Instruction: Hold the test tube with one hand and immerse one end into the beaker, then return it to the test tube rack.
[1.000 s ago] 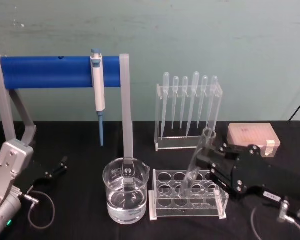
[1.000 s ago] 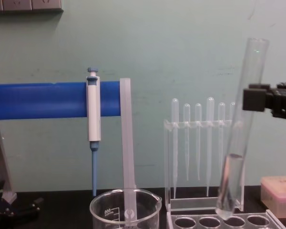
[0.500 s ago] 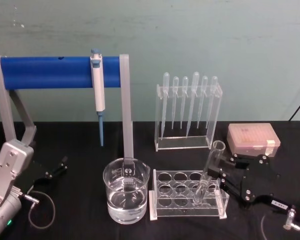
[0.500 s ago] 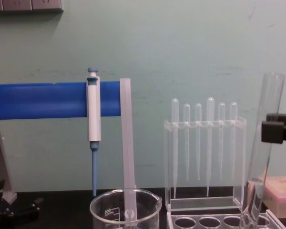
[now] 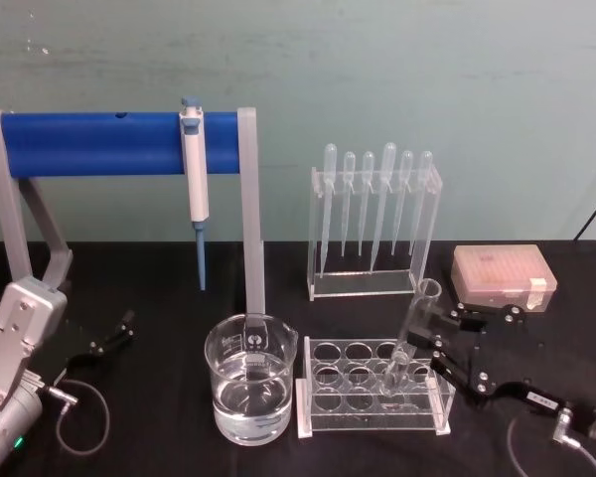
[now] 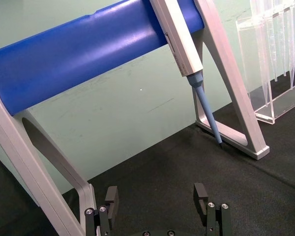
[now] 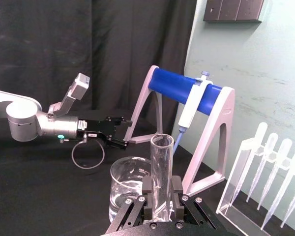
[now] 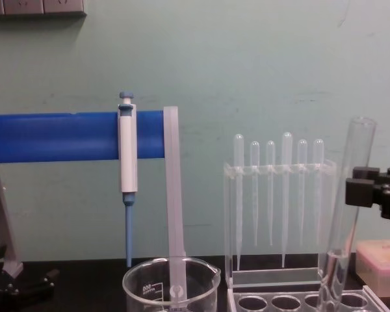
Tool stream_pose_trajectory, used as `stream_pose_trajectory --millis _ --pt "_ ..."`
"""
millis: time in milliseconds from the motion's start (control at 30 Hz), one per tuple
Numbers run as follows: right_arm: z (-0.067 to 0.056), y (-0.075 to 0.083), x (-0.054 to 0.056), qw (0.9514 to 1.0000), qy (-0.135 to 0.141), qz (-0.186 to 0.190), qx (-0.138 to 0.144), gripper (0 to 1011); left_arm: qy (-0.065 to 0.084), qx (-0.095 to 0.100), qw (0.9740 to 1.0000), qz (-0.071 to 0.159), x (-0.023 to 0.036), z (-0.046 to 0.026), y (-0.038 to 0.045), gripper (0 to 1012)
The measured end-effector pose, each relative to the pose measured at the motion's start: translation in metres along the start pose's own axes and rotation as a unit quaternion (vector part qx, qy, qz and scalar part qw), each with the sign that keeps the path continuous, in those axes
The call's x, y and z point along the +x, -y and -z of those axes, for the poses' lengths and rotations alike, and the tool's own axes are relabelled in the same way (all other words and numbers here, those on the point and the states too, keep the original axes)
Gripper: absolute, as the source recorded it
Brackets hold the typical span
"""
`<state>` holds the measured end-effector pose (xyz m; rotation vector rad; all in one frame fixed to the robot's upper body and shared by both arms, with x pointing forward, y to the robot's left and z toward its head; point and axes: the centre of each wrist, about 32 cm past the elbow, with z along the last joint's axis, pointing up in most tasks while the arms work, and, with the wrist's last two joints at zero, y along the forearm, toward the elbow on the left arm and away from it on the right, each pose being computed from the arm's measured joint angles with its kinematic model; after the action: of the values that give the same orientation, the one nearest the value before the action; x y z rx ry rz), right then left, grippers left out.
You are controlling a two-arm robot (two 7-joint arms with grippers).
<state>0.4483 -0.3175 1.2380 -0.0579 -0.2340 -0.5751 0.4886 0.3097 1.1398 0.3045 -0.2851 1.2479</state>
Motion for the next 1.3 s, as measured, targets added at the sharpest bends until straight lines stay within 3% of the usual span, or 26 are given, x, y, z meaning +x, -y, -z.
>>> stream_pose_trajectory --millis 267,733,1300 --pt "0.000 -0.010 0.000 0.9999 0.002 -0.007 0.007 241 0.000 0.000 1.0000 0.000 0.0000 0.0000 0.0000 1000" --pt "-0.013 -0.028 0.001 0.9994 0.011 -0.008 0.030 241 0.000 0.000 1.0000 0.000 0.0000 0.0000 0.0000 1000" --pt "-0.002 -0.047 0.013 0.9996 0.004 0.017 0.023 241 0.000 0.000 1.0000 0.000 0.0000 0.0000 0.0000 1000"
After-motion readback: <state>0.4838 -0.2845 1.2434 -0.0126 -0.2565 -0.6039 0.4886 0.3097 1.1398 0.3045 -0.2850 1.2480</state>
